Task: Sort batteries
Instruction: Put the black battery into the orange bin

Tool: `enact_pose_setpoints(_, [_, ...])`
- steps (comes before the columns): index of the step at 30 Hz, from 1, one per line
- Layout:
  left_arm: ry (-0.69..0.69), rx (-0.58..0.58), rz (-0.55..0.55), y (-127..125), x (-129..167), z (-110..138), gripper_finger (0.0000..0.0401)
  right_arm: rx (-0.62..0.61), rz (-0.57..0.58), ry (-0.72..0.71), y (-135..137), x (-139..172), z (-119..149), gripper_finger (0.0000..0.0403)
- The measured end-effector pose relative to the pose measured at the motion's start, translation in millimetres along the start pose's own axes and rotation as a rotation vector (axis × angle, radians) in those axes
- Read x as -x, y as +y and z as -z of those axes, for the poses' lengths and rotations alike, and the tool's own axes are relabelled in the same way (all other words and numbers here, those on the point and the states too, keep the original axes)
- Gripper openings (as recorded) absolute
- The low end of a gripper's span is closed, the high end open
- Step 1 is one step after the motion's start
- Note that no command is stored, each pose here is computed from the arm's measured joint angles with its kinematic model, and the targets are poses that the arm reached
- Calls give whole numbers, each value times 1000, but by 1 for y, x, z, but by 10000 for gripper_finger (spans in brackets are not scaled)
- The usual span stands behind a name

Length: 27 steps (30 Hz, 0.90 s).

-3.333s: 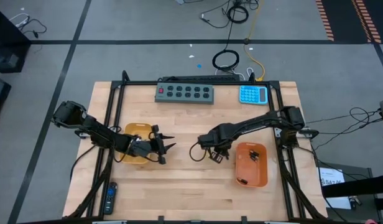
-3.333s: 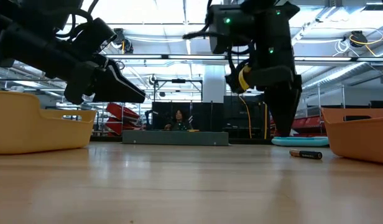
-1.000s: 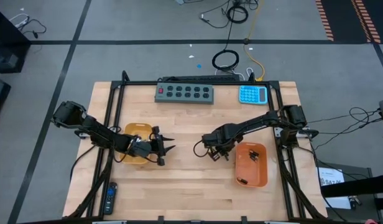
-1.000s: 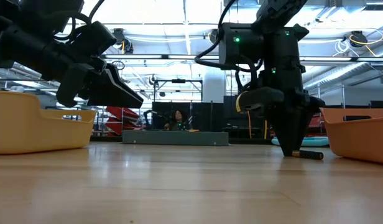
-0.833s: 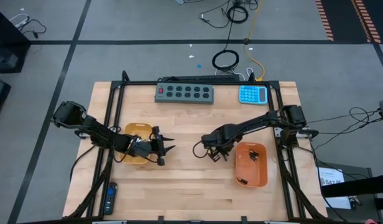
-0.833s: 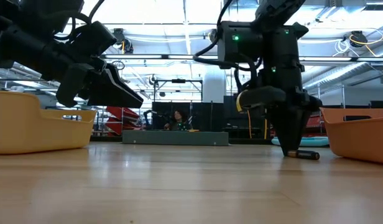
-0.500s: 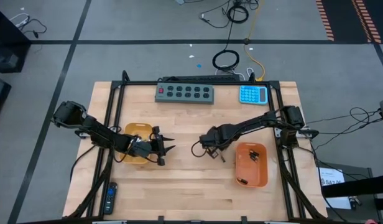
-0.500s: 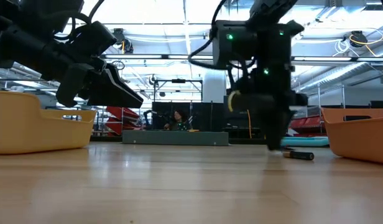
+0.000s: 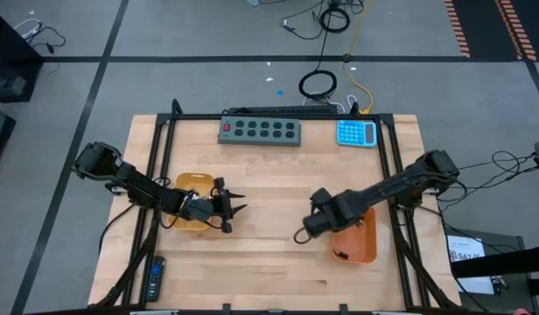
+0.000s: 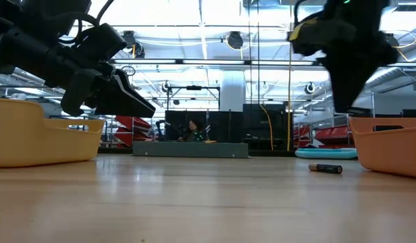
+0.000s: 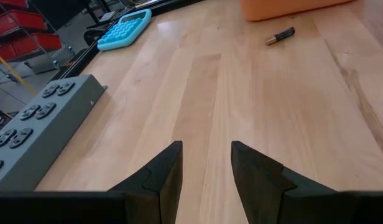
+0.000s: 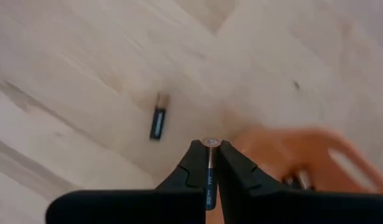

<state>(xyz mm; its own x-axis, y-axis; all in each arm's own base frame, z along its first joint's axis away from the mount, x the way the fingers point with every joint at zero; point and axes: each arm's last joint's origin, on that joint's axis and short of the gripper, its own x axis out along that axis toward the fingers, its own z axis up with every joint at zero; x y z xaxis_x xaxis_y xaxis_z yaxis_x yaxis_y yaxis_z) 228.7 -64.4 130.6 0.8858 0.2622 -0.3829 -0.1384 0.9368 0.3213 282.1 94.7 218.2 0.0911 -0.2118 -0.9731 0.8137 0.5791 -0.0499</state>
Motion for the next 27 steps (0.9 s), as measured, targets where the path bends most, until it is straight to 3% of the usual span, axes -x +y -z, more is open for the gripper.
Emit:
enact_pose_setpoints(6, [-2, 9, 0, 0, 0, 0, 146, -41, 4, 26, 3, 6, 24, 1])
enact_pose_setpoints(12, [-2, 9, 1, 0, 0, 0, 146, -65, 84, 59, -3, 9, 38, 1])
enact_pose_setpoints(19, [-3, 9, 1, 0, 0, 0, 146, -108, 108, 138, -10, -13, 57, 5])
enact_pose_setpoints(27, [-6, 7, 1, 0, 0, -1, 146, -101, 86, 133, -11, -22, 57, 73])
